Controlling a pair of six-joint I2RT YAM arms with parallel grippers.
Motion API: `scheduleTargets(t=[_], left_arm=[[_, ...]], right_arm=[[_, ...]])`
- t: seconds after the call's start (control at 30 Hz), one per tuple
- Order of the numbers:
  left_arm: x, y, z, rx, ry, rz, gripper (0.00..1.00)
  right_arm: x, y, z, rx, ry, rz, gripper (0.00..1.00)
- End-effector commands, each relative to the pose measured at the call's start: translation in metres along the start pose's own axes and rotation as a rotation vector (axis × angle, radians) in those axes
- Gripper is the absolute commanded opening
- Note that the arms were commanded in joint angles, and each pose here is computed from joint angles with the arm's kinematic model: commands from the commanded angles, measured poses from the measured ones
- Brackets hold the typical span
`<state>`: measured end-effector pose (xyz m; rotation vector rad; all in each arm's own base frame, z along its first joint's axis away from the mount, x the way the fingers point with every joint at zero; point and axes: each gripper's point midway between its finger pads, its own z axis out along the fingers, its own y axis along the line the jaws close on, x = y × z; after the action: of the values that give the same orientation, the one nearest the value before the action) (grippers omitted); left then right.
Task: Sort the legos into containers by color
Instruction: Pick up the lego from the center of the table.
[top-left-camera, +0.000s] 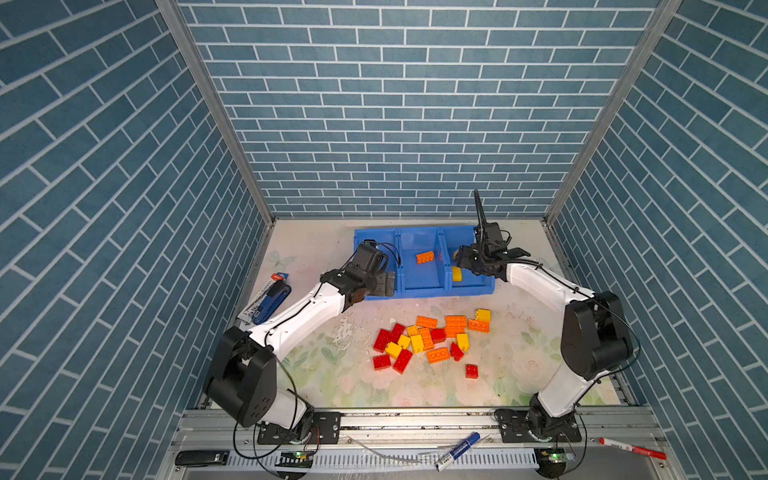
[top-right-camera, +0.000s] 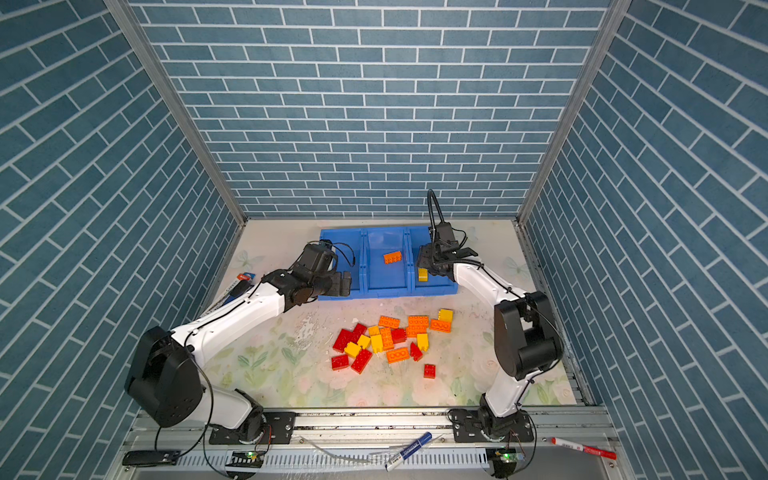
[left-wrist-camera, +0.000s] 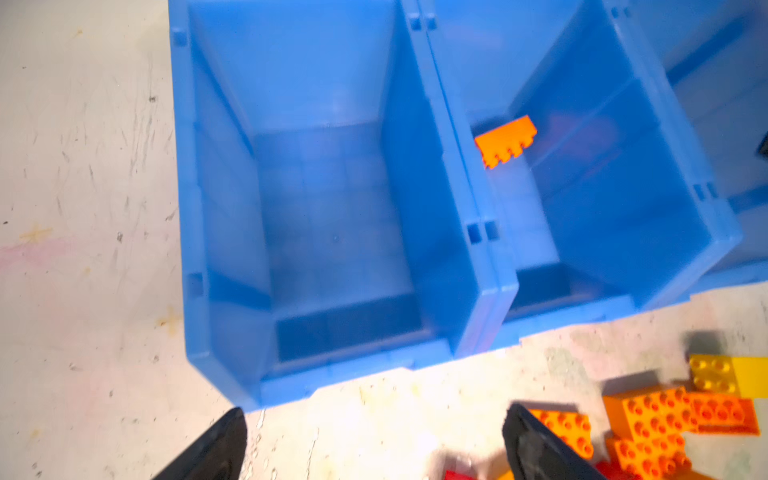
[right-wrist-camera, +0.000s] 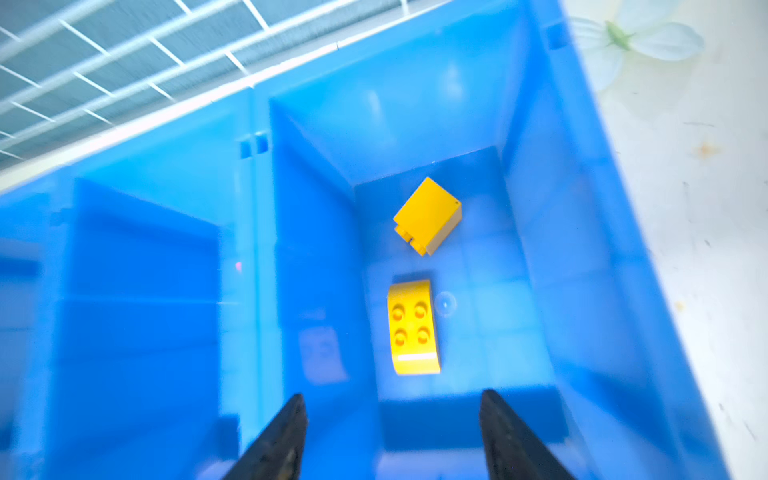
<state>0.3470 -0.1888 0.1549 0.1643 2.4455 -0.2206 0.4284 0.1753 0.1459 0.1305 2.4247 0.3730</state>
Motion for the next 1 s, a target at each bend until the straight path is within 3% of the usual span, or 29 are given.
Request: scheduleTargets(t=[0.0, 0.03, 0.23, 0.47, 0.8, 0.97], left_arm=[[0.033, 0.001, -0.011, 0.003, 0.101, 0.103, 0.95], [0.039, 0.0, -0.013, 0.009, 0.116, 0.119, 0.94], [0.074, -0.017, -0.018, 0.109, 0.226, 0.164, 0.84], [0.109, -0.038, -0.009, 0.126, 0.395, 0.339, 0.65], [0.121, -0.073, 0.021, 0.191, 0.488, 0.39, 0.61], [0.126, -0.071, 0.04, 0.14, 0.519, 0.426, 0.6]], right_arm=[[0.008, 0.0, -0.016, -0.041, -0.025, 0.029, 0.95], [0.009, 0.0, -0.021, -0.051, -0.04, 0.031, 0.99], [0.013, -0.007, -0.041, -0.071, -0.128, 0.043, 0.99], [0.015, -0.014, -0.048, -0.069, -0.177, 0.055, 0.99], [0.017, -0.019, -0.048, -0.052, -0.191, 0.054, 0.98], [0.016, -0.022, -0.052, -0.04, -0.204, 0.046, 0.98]])
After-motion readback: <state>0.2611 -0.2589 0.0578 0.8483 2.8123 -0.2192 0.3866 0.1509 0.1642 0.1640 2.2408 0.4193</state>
